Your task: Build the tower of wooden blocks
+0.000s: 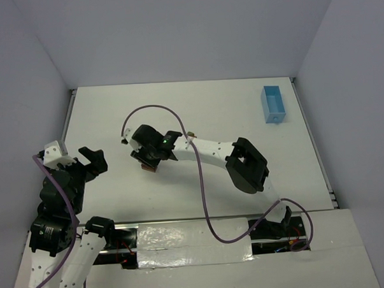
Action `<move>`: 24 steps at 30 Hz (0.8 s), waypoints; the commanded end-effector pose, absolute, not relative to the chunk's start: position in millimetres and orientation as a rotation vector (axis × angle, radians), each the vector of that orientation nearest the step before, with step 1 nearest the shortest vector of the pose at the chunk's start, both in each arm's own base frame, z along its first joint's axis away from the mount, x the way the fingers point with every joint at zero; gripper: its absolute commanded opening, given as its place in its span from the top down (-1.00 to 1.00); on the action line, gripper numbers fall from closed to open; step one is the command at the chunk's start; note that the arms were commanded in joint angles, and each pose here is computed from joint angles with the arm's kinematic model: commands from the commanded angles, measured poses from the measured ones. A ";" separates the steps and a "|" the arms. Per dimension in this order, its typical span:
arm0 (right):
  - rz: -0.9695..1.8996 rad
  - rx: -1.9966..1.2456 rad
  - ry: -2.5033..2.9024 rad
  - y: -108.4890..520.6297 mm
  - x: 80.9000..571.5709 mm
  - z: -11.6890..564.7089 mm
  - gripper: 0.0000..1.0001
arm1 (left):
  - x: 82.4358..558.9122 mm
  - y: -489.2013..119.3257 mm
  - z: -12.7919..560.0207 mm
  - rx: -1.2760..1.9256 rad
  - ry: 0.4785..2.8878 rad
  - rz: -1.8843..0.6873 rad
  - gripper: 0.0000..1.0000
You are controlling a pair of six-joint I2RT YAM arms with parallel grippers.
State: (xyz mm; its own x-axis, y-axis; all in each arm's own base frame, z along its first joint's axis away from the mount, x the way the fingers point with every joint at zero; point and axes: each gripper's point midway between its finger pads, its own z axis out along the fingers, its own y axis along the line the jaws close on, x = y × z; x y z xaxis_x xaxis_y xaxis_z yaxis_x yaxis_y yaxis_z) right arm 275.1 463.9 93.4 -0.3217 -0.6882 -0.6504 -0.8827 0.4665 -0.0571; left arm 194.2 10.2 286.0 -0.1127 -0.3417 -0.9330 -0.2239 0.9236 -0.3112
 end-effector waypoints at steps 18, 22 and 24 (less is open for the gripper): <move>0.371 -1.361 2.137 465.7 288.3 79.7 0.21 | 195.4 9.4 294.6 -0.416 1.666 -0.112 -0.99; 0.369 -1.365 2.139 466.4 288.8 76.6 0.22 | 195.8 9.4 293.7 -0.416 1.669 -0.111 -0.99; 0.368 -1.361 2.137 466.2 290.8 75.9 0.21 | 195.9 9.1 294.0 -0.413 1.668 -0.112 -0.99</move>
